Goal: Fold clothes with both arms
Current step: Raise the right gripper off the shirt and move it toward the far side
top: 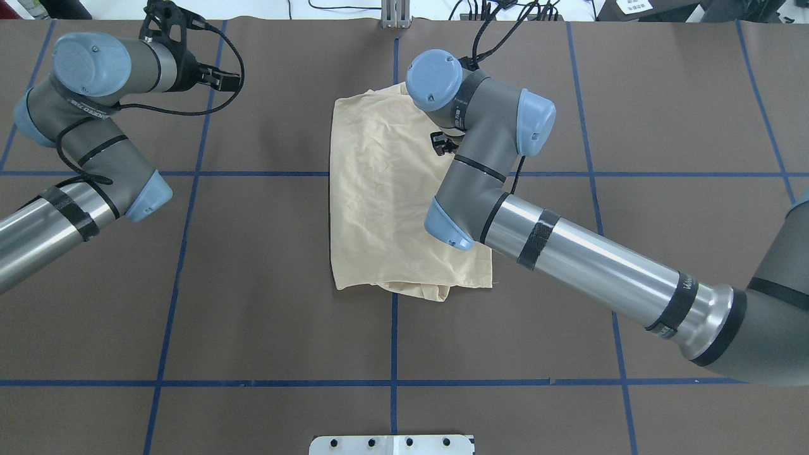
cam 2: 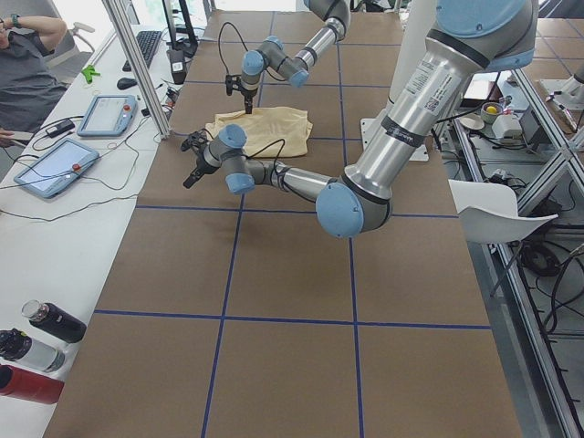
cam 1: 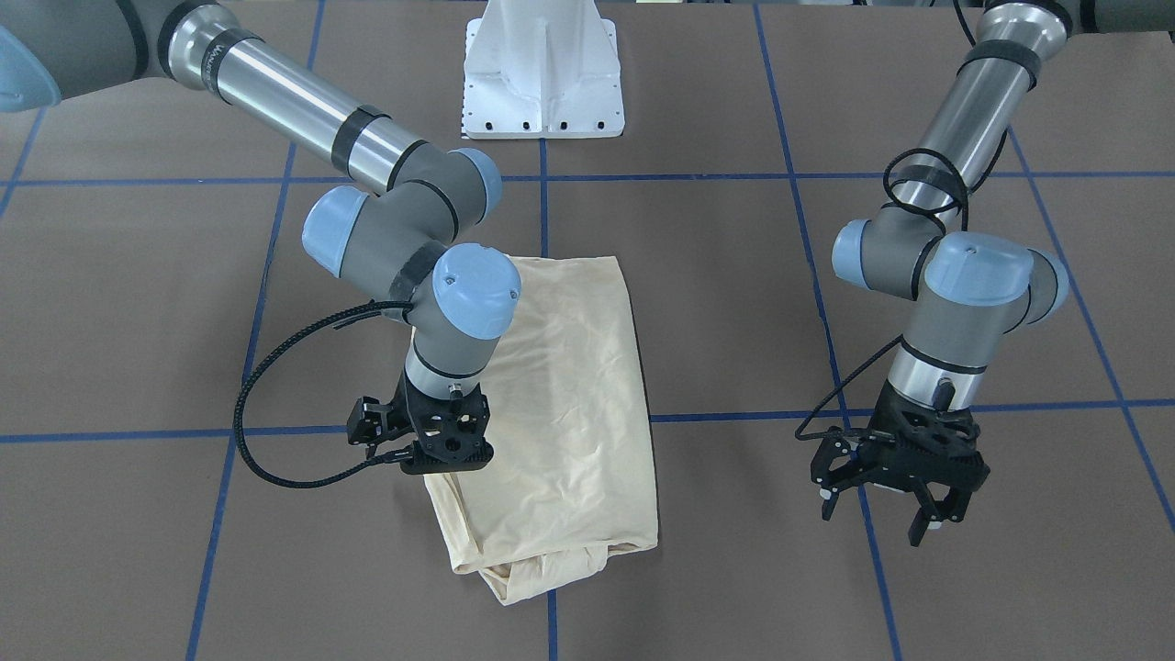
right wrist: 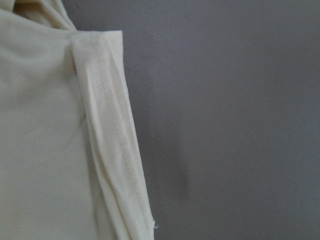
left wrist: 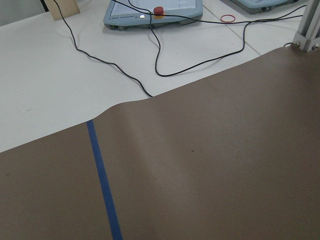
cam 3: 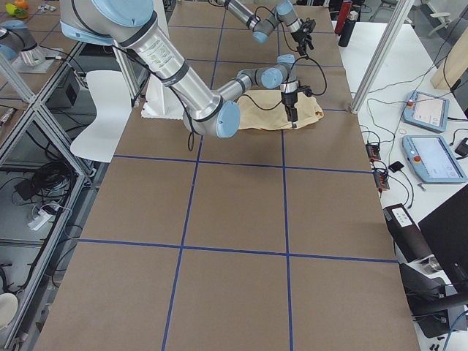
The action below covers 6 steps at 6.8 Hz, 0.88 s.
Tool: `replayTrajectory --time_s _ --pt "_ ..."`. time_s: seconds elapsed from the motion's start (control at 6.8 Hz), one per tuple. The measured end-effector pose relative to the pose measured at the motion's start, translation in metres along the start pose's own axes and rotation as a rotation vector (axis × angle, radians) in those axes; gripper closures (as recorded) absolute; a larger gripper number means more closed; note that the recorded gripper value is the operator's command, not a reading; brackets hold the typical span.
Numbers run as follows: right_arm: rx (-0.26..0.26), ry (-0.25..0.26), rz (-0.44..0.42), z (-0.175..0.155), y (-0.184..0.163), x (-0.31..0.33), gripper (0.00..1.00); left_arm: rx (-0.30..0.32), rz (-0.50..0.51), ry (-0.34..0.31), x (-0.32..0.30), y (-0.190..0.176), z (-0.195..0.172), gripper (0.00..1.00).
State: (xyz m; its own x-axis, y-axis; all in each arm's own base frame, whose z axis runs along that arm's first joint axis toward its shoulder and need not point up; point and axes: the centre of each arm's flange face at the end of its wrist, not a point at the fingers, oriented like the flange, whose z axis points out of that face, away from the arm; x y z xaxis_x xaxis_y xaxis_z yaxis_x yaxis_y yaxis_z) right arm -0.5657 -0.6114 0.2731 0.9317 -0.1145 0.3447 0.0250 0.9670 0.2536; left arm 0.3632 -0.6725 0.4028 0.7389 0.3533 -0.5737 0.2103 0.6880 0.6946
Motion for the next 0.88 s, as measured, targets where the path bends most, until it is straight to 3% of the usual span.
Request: replayTrajectory --time_s 0.59,0.88 --pt "-0.018 0.027 -0.005 0.015 0.000 0.009 0.00 0.005 0.000 0.005 0.002 -0.002 -0.003 0.00" --pt "-0.021 0.058 -0.009 0.028 -0.015 0.046 0.00 0.007 0.001 0.007 0.003 -0.003 -0.003 0.00"
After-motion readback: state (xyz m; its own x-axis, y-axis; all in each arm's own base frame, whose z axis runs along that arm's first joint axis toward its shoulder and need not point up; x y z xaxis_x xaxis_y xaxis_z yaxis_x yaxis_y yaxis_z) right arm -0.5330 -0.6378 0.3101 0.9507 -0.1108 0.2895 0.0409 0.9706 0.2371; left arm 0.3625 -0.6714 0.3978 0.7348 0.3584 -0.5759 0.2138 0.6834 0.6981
